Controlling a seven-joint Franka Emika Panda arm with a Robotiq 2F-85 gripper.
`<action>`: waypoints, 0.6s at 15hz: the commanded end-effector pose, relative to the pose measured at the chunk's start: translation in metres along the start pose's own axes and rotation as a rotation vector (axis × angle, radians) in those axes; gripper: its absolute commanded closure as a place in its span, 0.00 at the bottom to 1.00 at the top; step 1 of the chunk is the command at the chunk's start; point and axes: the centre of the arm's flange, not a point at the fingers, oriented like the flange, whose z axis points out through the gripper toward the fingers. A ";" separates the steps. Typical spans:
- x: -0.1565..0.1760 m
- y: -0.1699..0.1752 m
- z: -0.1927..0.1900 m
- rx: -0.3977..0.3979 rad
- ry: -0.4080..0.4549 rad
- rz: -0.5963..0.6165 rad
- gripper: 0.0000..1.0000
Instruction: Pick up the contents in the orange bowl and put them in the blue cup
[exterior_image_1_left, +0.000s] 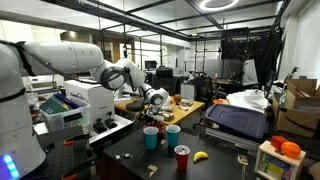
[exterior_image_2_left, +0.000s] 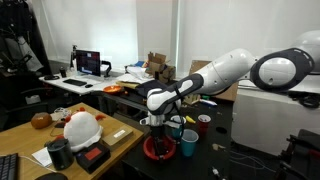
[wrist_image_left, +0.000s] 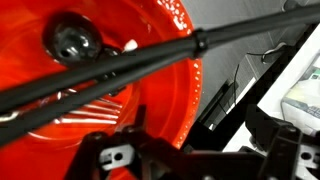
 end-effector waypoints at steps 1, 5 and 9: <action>0.013 0.004 -0.001 0.039 0.025 -0.006 0.00; 0.026 -0.005 -0.003 0.067 0.052 -0.026 0.00; 0.026 -0.001 -0.009 0.040 0.060 -0.025 0.00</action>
